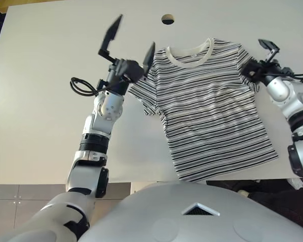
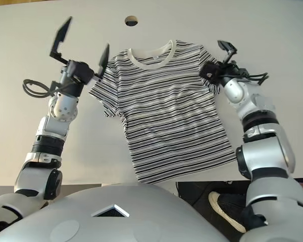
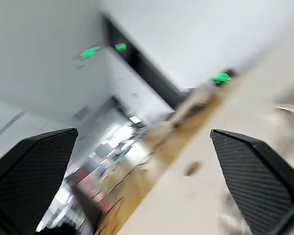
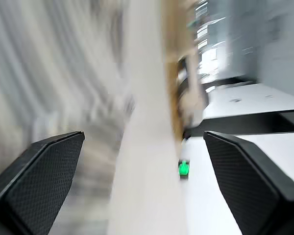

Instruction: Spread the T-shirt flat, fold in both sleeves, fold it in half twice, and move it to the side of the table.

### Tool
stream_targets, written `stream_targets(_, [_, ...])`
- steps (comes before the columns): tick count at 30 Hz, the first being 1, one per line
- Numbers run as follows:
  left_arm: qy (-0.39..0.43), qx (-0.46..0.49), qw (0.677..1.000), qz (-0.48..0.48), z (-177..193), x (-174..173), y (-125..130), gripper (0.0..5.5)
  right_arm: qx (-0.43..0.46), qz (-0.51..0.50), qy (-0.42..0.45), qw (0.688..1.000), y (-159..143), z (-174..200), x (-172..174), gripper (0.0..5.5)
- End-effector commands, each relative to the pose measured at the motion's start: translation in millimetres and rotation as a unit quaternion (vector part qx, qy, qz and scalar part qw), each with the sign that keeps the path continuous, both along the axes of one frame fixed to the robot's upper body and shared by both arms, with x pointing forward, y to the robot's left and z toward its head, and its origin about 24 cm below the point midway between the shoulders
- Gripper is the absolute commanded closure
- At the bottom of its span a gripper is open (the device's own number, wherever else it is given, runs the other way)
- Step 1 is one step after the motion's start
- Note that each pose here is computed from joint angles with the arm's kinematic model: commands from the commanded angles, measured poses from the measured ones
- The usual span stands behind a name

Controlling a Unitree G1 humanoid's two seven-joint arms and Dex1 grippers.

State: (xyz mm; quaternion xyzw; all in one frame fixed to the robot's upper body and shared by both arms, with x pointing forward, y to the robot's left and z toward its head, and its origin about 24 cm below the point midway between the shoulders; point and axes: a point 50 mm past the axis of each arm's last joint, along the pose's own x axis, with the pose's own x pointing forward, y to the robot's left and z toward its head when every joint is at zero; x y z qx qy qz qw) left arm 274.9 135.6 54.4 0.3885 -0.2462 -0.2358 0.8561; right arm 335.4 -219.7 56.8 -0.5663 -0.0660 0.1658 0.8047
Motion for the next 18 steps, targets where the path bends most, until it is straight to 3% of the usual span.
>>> stream_targets(1, [0.029,0.115,0.988,-0.098,-7.6,-9.1,-13.8,0.47,0.077,0.034,-0.135,0.987,20.4,51.5,-18.4,1.0])
stream_targets(8, [0.094,0.303,0.912,-0.26,-30.8,-40.1,-4.4,0.47,0.067,0.056,-0.128,0.988,39.1,59.4,-44.8,1.0])
stream_targets(12, [0.131,0.424,0.861,-0.25,-46.8,-30.6,29.3,0.47,0.072,0.097,-0.102,0.987,57.1,55.0,-57.1,1.0])
stream_targets(18, [0.094,0.474,0.853,-0.199,-33.4,2.0,61.8,0.47,0.055,0.169,-0.021,0.984,76.0,32.9,-74.1,1.0])
